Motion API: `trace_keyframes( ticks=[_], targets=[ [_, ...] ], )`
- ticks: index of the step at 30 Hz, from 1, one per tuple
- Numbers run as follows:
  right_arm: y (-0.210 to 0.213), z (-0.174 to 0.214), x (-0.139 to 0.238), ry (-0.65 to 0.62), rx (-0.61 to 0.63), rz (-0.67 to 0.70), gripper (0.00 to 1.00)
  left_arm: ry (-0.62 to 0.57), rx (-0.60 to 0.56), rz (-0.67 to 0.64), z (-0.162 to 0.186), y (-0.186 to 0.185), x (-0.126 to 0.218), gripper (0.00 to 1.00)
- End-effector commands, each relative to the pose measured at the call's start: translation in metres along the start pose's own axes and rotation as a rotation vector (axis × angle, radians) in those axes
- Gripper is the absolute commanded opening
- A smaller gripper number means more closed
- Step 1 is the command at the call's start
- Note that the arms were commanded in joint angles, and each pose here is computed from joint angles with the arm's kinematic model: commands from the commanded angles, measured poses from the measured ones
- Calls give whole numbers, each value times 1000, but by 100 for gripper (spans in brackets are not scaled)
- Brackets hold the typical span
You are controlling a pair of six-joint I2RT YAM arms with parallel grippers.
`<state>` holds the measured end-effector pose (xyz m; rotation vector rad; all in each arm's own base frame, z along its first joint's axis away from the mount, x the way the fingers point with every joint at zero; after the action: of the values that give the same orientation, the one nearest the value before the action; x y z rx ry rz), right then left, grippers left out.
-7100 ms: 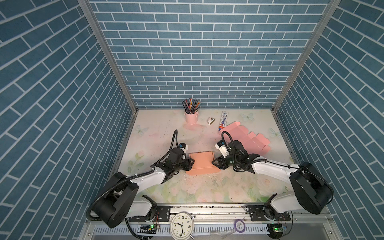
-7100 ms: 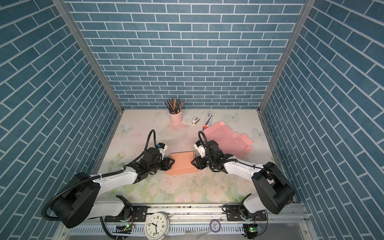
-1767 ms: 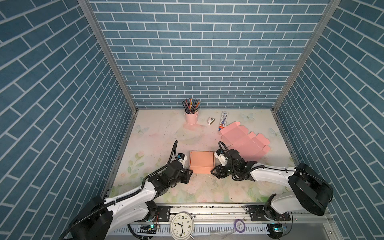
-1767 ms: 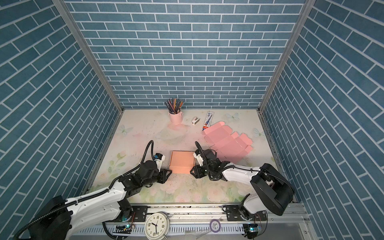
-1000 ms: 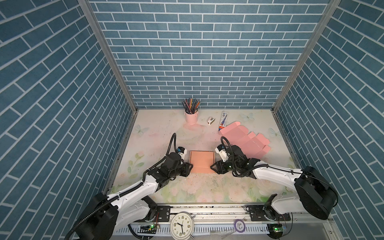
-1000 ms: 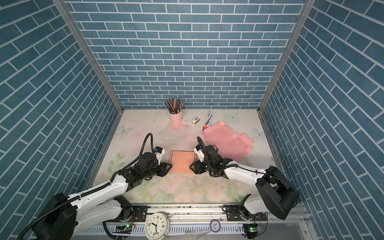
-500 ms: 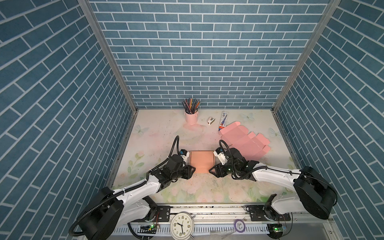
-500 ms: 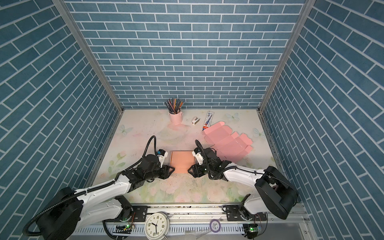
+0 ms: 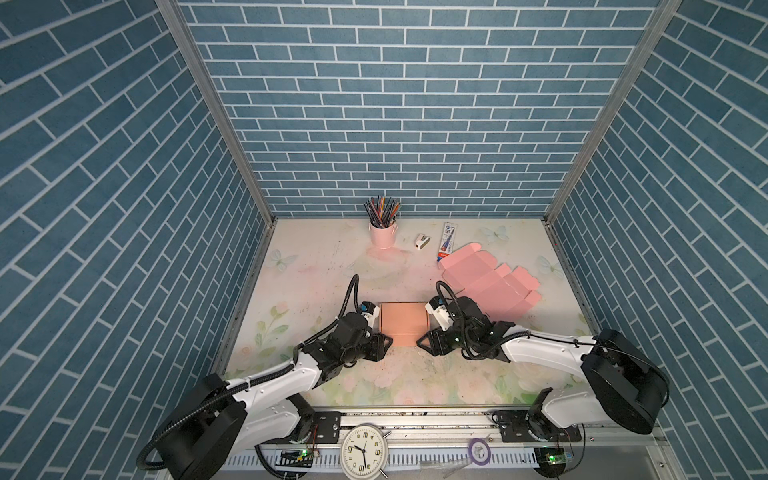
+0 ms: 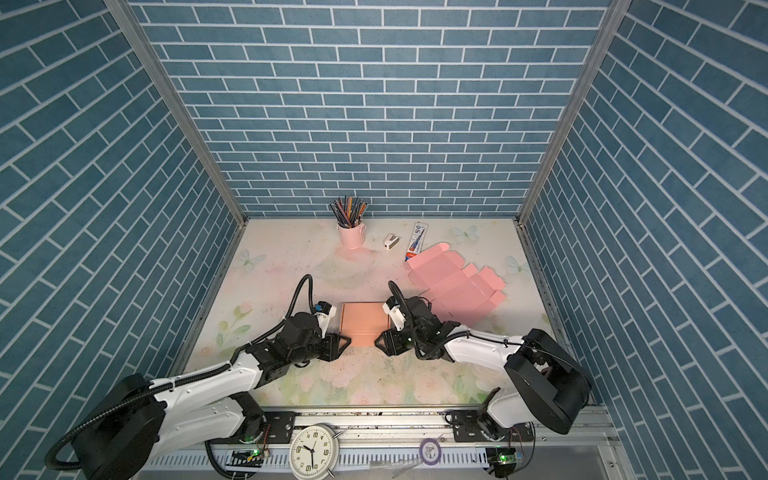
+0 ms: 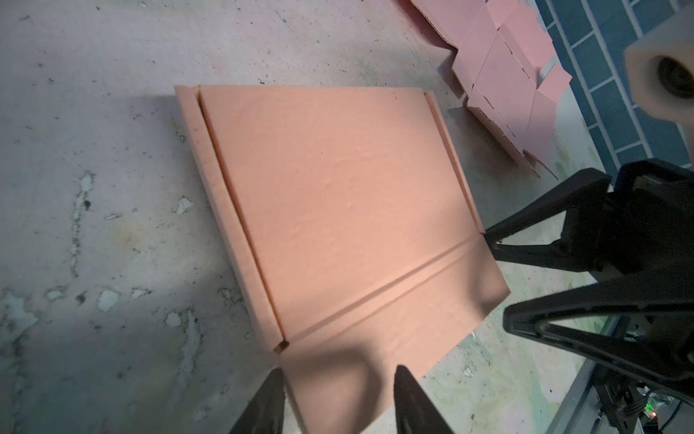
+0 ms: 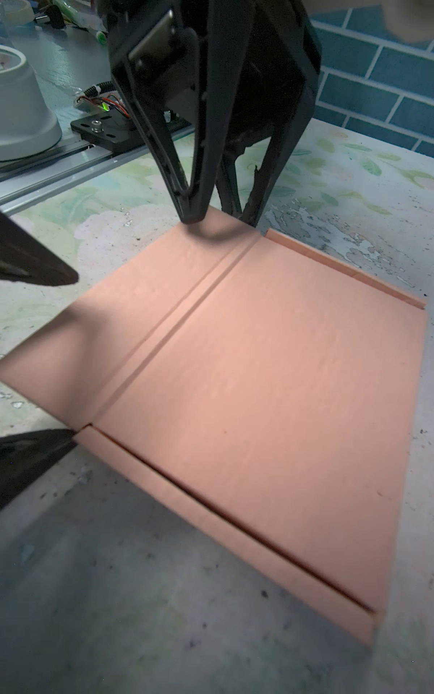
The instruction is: Fold the paper box
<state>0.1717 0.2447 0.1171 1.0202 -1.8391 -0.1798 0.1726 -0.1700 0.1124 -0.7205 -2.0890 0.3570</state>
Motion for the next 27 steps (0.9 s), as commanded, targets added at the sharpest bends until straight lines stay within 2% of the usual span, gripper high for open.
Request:
trace_keyframes(
  ticks=[1,3,7,13,21,27],
  targets=[
    [4,0,-2,1,-15,-19,59,-25,-8,23,-3,-6,2,47],
    [3,0,-4,2,-14,-10,58,-18,-7,15,-2,-4,0,47],
    [-2,1,-6,4,-11,17,46,-9,-5,8,1,-2,-4,44],
    [-7,0,-10,4,-15,32,43,-9,-4,-15,3,3,-7,41],
    [-11,-2,-7,-4,-13,62,42,-9,-8,-28,4,5,-8,40],
    [-10,-6,-4,-10,-4,75,47,-13,-10,-31,3,4,-6,42]
  ],
)
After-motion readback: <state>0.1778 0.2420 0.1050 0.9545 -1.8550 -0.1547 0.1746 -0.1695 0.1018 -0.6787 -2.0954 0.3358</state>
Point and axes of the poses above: each gripper's point midway between its finger pads, its own x axis back along the fingers, its own y axis along the line the jaws close on, z = x × y, the point moved 8 cm from there along x, back along the fingers
